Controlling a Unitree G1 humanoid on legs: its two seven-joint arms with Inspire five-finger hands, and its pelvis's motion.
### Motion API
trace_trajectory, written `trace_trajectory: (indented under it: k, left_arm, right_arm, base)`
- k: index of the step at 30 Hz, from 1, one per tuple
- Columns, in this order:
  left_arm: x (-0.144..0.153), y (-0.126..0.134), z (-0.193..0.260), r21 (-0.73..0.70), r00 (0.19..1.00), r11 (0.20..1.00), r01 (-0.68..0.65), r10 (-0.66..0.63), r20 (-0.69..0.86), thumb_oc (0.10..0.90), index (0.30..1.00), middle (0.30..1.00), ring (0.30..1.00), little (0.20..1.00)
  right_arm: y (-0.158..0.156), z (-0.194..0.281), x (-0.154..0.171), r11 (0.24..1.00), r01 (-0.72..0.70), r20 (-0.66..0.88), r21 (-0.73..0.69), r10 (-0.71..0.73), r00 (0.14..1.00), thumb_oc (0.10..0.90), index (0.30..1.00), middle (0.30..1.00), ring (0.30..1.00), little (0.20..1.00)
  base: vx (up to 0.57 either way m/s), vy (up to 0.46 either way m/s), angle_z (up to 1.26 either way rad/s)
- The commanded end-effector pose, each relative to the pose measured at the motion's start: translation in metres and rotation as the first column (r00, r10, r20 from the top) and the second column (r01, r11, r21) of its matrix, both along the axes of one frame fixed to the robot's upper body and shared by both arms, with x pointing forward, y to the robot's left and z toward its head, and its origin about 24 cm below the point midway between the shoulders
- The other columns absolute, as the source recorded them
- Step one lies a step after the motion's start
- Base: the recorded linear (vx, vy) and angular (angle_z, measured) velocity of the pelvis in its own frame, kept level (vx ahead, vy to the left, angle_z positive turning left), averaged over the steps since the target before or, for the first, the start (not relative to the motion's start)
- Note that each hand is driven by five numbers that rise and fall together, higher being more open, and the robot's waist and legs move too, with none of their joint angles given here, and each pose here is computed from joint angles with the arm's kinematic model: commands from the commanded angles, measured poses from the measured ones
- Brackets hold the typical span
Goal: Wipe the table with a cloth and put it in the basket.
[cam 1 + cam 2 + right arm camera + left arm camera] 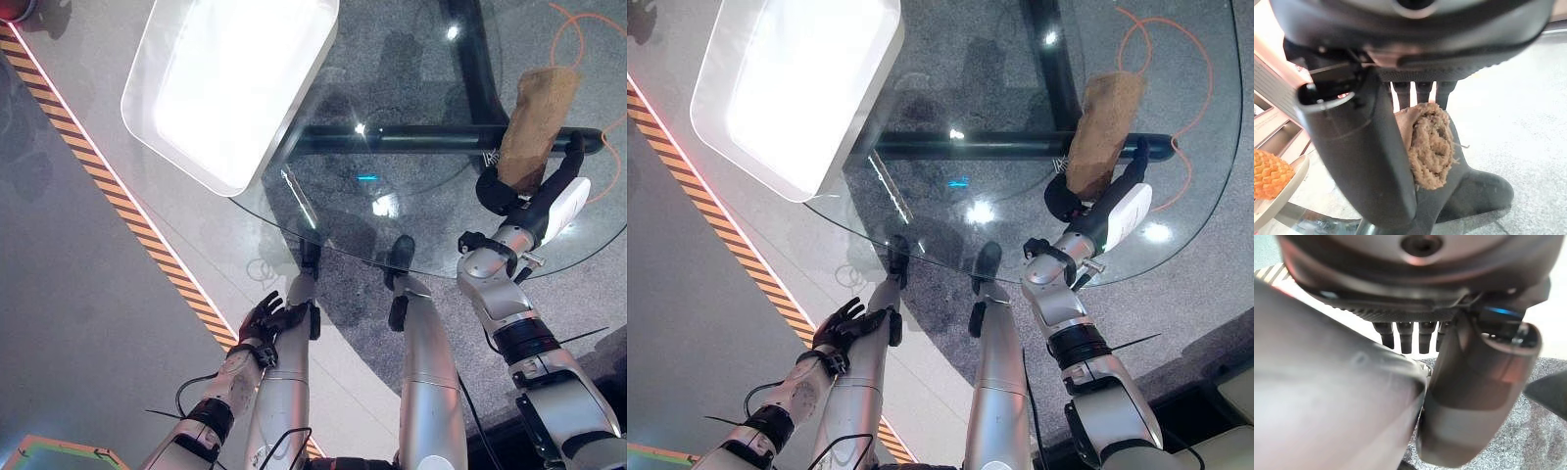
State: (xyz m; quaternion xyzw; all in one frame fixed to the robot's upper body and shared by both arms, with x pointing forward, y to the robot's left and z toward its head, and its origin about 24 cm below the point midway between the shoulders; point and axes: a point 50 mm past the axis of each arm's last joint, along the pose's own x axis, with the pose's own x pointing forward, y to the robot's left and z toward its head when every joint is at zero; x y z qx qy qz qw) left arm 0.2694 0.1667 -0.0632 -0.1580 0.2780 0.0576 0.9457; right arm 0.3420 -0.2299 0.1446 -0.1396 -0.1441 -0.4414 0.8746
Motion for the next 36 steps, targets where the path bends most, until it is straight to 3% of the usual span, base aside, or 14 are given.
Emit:
trace_trajectory:
  k: [1, 2, 16, 27, 36]
  left_arm:
    - [-0.042, -0.003, -0.033, -0.006, 0.989, 1.000, 0.001, -0.002, -0.150, 0.800, 0.900, 0.900, 0.900, 0.900]
    - [-0.041, -0.004, -0.033, -0.008, 0.989, 1.000, 0.001, -0.002, -0.148, 0.800, 0.900, 0.900, 0.900, 0.900]
    - [-0.043, -0.004, -0.035, -0.008, 0.989, 1.000, -0.011, 0.010, -0.147, 0.800, 0.900, 0.900, 0.900, 0.900]
    - [-0.043, -0.007, -0.035, -0.011, 0.990, 1.000, -0.019, 0.017, -0.138, 0.800, 0.900, 0.900, 0.900, 0.900]
    - [-0.042, -0.012, -0.034, -0.018, 0.989, 1.000, -0.020, 0.017, -0.145, 0.800, 0.900, 0.900, 0.900, 0.900]
  right_arm:
    - [-0.026, 0.007, -0.011, 0.995, 0.093, 0.053, 0.026, -0.094, 0.994, 0.267, 0.444, 0.444, 0.444, 0.367]
    - [-0.023, 0.006, -0.010, 0.996, 0.085, 0.052, 0.026, -0.086, 0.995, 0.100, 0.300, 0.300, 0.300, 0.200]
    - [-0.009, 0.010, -0.011, 0.999, 0.041, 0.086, 0.009, -0.042, 0.995, 0.100, 0.300, 0.300, 0.300, 0.200]
    - [-0.007, 0.030, -0.019, 0.992, 0.120, 0.255, -0.045, -0.105, 0.961, 0.100, 0.300, 0.300, 0.300, 0.200]
    - [0.005, 0.045, -0.014, 0.985, -0.019, 0.210, -0.169, 0.054, 0.976, 0.100, 0.300, 0.300, 0.300, 0.200]
  base:
    - [0.00, 0.000, 0.00]
    - [0.00, 0.000, 0.00]
    - [0.00, 0.000, 0.00]
    - [0.00, 0.003, 0.00]
    - [0.00, 0.009, 0.00]
